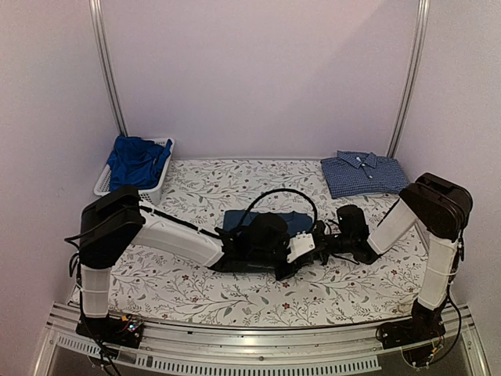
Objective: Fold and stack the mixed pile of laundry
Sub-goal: Pass from the left arm to the right, then place the square-folded T-shirt at the corner of the board.
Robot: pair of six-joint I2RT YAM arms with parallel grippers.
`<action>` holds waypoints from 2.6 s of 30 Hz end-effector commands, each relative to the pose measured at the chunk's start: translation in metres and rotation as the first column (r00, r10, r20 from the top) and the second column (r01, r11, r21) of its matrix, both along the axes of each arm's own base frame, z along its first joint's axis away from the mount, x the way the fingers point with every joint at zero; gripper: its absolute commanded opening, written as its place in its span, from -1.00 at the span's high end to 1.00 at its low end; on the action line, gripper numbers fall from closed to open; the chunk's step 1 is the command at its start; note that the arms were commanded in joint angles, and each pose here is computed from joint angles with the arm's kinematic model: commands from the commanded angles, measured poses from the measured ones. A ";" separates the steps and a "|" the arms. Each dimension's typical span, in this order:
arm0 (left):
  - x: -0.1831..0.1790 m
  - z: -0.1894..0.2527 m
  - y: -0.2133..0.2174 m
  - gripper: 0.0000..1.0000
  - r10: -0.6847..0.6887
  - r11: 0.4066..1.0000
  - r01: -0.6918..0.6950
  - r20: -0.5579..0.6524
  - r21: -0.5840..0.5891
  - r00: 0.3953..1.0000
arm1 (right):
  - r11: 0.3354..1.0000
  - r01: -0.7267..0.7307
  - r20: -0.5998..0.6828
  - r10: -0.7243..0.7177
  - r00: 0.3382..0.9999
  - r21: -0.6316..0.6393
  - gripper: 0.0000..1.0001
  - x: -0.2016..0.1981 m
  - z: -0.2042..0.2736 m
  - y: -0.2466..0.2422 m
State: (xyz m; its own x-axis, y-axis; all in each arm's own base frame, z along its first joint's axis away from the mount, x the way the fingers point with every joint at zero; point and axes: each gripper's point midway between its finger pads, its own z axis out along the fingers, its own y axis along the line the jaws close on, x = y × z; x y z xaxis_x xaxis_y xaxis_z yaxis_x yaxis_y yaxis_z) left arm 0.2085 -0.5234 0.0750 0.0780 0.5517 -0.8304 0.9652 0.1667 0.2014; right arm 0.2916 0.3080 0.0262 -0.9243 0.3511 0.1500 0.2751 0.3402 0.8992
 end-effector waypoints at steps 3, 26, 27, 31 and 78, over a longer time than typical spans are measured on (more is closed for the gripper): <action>0.017 0.035 0.008 0.02 0.115 0.992 -0.113 0.037 -0.054 0.993 | 0.995 -0.036 0.008 0.036 0.999 -0.089 1.00 0.019 -0.003 -0.008; 0.055 0.030 0.077 -0.99 0.350 0.932 -0.359 -0.132 -0.044 0.927 | 0.542 -0.037 0.232 0.419 0.878 -0.839 1.00 0.181 0.065 -0.131; 0.056 0.029 0.077 -0.99 0.354 0.931 -0.362 -0.129 -0.041 0.926 | 0.512 -0.029 0.225 0.427 0.876 -0.859 1.00 0.189 0.065 -0.136; 0.056 0.027 0.080 -0.99 0.362 0.929 -0.369 -0.127 -0.034 0.924 | 0.456 0.037 0.246 0.408 0.879 -0.889 1.00 0.218 0.077 -0.154; 0.060 -0.003 0.082 -0.99 0.368 0.929 -0.368 -0.148 0.028 0.918 | 0.182 0.387 0.425 0.286 0.859 -0.904 1.00 0.290 0.209 -0.316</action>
